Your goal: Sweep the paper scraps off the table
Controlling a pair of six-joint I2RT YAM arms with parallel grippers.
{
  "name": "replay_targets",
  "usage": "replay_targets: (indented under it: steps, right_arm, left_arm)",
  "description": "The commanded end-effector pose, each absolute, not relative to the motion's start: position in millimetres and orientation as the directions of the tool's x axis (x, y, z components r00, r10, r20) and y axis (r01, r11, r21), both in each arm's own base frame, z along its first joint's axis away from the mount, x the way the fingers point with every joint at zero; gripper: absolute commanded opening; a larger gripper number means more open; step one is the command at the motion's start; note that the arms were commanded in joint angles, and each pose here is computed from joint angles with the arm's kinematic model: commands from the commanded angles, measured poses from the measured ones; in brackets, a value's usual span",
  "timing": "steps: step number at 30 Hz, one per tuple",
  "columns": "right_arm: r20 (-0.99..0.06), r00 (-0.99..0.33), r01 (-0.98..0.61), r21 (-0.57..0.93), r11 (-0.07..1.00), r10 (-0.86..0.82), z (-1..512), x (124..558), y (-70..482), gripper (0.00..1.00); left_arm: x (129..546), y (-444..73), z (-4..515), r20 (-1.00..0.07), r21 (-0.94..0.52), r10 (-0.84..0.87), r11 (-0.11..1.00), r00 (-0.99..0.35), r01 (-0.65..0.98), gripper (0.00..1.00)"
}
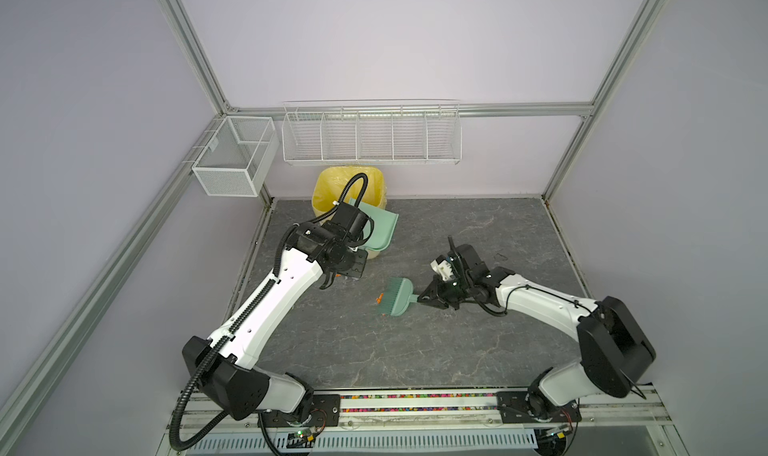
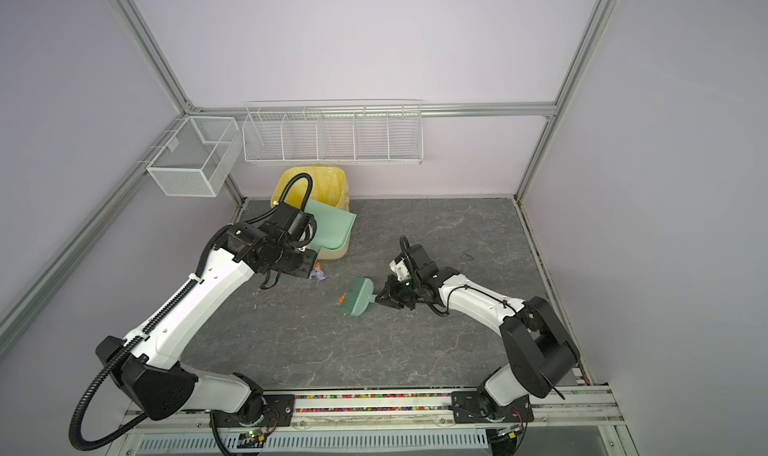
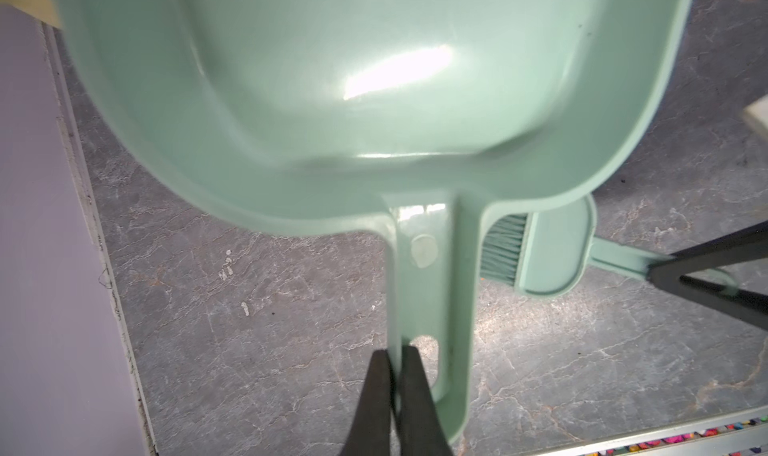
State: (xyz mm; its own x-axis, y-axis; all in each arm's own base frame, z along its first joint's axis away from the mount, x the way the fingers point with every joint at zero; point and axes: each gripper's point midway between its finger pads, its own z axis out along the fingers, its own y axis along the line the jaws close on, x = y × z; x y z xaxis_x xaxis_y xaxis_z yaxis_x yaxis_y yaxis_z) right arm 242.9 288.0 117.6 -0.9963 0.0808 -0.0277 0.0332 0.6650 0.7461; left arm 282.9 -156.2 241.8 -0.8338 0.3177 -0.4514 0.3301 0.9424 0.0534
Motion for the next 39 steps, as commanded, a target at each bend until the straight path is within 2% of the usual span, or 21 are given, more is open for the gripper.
replay_targets:
  steps: [1,4,8,22,30,39]
  right_arm:
    - [0.009,-0.993,0.091,0.695,0.714,0.118,109.6,228.7,254.0,0.07]
    - [-0.076,-0.988,0.045,0.691,0.722,0.135,138.1,236.6,246.7,0.07]
    - [-0.117,-0.982,0.027,0.691,0.722,0.150,158.2,240.9,237.1,0.07]
    - [-0.175,-0.961,0.024,0.715,0.699,0.212,182.5,254.8,226.3,0.07]
    - [-0.215,-0.943,0.006,0.750,0.661,0.253,199.3,271.8,229.5,0.07]
    - [-0.204,-0.937,0.034,0.754,0.656,0.283,185.2,295.7,236.7,0.07]
  left_arm:
    - [279.7,-159.6,236.7,-0.438,0.033,0.329,0.936,-0.837,0.350,0.00]
    - [278.5,-161.7,230.7,-0.415,0.032,0.332,0.936,-0.847,0.351,0.00]
    - [275.5,-165.1,224.9,-0.395,0.037,0.345,0.932,-0.851,0.361,0.00]
    - [250.1,-190.8,204.1,-0.367,-0.021,0.372,0.913,-0.852,0.407,0.00]
    - [232.8,-186.4,182.5,-0.328,-0.038,0.360,0.919,-0.874,0.393,0.00]
    - [208.8,-183.5,156.8,-0.266,-0.072,0.357,0.919,-0.895,0.388,0.00]
